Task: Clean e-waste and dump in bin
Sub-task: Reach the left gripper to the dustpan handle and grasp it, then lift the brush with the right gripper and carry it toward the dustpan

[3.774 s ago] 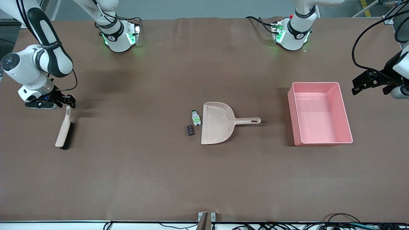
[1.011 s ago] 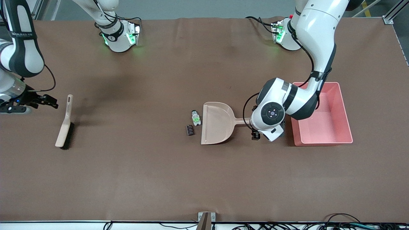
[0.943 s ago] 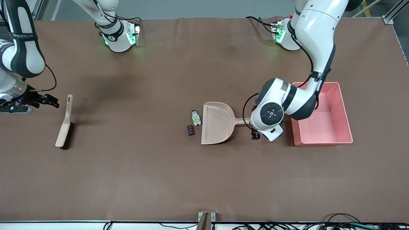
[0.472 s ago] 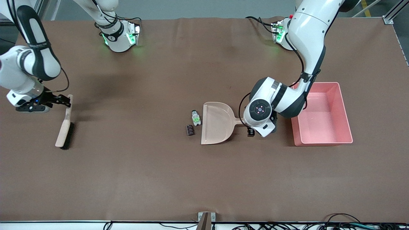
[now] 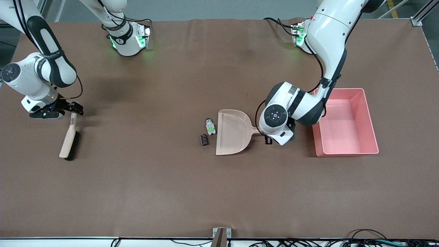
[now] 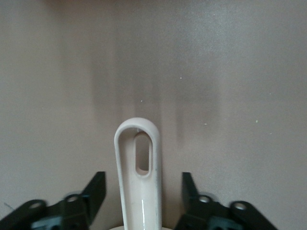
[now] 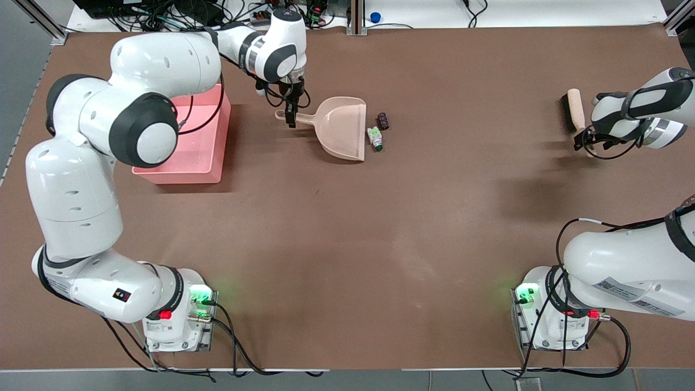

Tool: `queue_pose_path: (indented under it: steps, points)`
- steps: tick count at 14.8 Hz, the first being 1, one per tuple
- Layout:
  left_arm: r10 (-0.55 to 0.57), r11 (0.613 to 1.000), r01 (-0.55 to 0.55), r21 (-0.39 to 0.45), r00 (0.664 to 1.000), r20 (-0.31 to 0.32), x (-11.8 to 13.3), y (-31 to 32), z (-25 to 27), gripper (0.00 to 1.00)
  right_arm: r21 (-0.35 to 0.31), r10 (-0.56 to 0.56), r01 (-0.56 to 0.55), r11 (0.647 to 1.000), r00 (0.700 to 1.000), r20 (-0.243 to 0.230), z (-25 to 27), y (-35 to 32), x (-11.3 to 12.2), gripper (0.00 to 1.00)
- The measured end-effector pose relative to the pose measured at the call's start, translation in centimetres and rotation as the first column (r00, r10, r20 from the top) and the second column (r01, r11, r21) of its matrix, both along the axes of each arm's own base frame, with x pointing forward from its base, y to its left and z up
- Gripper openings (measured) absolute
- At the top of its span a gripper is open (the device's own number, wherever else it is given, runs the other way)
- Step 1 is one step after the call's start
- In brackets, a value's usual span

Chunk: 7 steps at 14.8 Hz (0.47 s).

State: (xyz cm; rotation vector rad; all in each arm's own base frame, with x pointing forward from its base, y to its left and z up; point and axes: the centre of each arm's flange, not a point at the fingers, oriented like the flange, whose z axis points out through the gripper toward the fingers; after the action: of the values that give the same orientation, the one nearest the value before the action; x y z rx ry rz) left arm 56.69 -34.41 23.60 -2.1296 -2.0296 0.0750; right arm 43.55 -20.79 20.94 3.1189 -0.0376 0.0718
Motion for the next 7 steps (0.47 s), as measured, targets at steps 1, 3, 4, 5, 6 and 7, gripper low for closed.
queue_pose_path:
  steps: [1,3,4,5,6,7]
  points:
    - [-0.001,1.000,0.001,0.000,1.000,0.000,0.0,0.0,0.0,0.52,0.008,-0.017,0.017,1.000,1.000,0.012,0.2,0.1,0.4,1.00]
    - [-0.005,1.000,0.005,0.001,1.000,0.000,-0.2,-0.2,0.0,0.44,0.019,-0.035,0.034,0.999,0.999,0.025,0.6,0.9,1.2,1.00]
    - [-0.006,1.000,0.006,0.002,1.000,0.000,-0.2,-0.3,0.0,0.38,0.024,-0.039,0.038,0.999,0.999,0.024,0.7,1.3,1.6,1.00]
    - [-0.007,1.000,0.007,0.002,1.000,0.000,-0.3,-0.3,0.0,0.33,0.026,-0.037,0.037,0.999,0.999,0.021,0.9,1.5,1.8,0.97]
    - [-0.008,1.000,0.008,0.003,1.000,0.000,-0.3,-0.4,0.0,0.34,0.028,-0.034,0.034,0.999,0.999,0.020,1.0,1.6,2.1,0.97]
    - [-0.008,1.000,0.008,0.003,1.000,0.000,-0.3,-0.4,0.0,0.33,0.028,-0.032,0.032,0.999,0.999,0.021,1.2,1.6,2.4,0.90]
